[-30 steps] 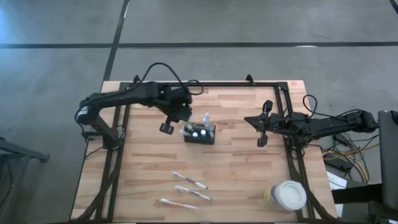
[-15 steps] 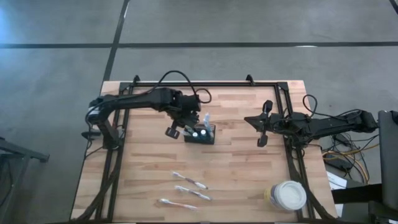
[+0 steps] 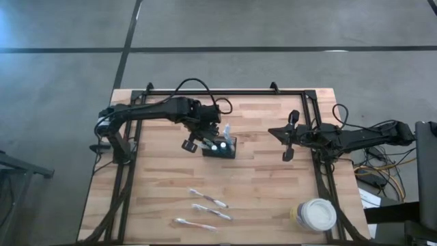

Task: Pick & Place toothbrushing station
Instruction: Adjust the green toothbrush in the wire organizer, then put the top purple toothbrush into the wire organizer

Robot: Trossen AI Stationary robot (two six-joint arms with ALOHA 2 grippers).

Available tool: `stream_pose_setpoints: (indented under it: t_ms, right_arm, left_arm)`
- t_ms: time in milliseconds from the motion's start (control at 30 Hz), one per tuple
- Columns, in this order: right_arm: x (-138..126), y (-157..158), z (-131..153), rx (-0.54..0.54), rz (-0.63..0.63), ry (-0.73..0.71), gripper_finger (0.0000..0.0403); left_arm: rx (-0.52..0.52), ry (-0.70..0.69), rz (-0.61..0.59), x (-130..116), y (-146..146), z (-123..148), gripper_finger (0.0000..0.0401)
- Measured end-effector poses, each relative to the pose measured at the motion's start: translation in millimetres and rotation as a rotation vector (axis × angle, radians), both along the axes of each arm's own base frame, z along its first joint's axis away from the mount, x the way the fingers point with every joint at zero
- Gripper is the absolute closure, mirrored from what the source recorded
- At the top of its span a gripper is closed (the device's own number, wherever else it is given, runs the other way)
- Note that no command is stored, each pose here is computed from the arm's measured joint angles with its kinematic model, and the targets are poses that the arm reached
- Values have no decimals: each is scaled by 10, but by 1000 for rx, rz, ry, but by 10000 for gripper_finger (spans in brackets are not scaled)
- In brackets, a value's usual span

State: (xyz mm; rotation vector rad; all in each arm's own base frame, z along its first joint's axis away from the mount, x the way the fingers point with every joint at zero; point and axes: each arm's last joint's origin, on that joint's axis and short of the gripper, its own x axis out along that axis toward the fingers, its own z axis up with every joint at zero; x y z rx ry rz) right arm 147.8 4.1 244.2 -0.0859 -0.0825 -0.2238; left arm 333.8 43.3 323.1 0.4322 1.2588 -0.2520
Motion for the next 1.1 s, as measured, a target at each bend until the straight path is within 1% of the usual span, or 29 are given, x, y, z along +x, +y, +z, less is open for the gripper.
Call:
stream_pose_setpoints:
  t_ms: [133, 233, 367, 533, 633, 767, 867, 933, 1000, 1100]
  right_arm:
    - [0, 0, 0, 0, 0, 0, 394]
    - [0, 0, 0, 0, 0, 0, 394]
    - [0, 0, 0, 0, 0, 0, 394]
    - [0, 0, -1, 0, 0, 1, 394]
    - [0, 0, -2, 0, 0, 1, 394]
    - [0, 0, -2, 0, 0, 1, 394]
    - [0, 0, -2, 0, 0, 1, 394]
    - [0, 0, -2, 0, 0, 1, 394]
    - [0, 0, -2, 0, 0, 1, 394]
    - [0, 0, -4, 2, 1, 2, 394]
  left_arm:
    - [-3, 8, 4, -2, -1, -23, 369]
    - [-18, 8, 2, -4, -5, -23, 345]
    - [-30, -2, 0, -16, -13, 10, 293]
    - [-32, -45, 29, -6, -11, 130, 214]
    - [-20, -80, 45, -10, -7, 260, 173]
    - [-22, -107, 62, -66, -15, 495, 140]
    - [-29, -107, 79, -167, -30, 699, 133]
    - [-36, -121, 101, -269, -43, 838, 140]
    - [-42, -175, 100, -418, -64, 989, 165]
    - [-69, -334, 106, -694, -108, 1237, 233]
